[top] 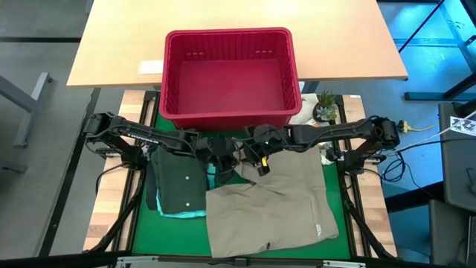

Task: Fold Laundry from Bin
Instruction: Fold the brown shorts from the red laundry bin

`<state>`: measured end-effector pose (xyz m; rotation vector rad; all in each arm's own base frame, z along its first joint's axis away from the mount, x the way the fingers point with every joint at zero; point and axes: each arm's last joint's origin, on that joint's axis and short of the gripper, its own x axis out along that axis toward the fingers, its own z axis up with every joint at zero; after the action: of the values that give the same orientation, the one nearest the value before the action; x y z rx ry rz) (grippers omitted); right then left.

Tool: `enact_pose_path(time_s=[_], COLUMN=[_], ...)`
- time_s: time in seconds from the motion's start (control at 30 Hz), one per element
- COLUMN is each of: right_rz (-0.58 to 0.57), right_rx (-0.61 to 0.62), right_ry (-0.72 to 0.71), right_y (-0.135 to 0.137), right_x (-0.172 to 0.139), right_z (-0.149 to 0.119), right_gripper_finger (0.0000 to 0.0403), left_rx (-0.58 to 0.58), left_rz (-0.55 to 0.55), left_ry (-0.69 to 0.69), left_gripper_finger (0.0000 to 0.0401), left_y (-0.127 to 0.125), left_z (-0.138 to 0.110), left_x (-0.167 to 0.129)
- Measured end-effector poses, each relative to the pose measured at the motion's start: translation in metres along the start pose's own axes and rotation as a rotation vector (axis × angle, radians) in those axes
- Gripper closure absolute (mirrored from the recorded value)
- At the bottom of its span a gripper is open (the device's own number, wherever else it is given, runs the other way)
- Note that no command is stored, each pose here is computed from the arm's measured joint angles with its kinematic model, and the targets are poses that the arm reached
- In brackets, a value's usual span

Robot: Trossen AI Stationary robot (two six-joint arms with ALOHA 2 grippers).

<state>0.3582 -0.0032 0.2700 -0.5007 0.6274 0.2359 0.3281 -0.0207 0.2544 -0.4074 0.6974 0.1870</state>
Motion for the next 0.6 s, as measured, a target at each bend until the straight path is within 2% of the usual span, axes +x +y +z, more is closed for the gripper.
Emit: enact_pose_path(time_s=[0.3,0.6], right_rz=[-0.02,-0.037], right_rx=[-0.124,-0.41], right_ry=[0.015,0.035], right_y=[0.001,0.024], right_x=[0.0,0.0], right_z=[0.001,0.014], right_gripper_finger=[0.0223,0.0224], left_rx=[0.023,0.025], left_rz=[-0.002,0.001], left_ry=[-0.008,-0.001], left_gripper_finger=[0.0398,0.0398], left_y=[0.0,0.0], left_z=[0.001,0.0], left_x=[0.0,0.001])
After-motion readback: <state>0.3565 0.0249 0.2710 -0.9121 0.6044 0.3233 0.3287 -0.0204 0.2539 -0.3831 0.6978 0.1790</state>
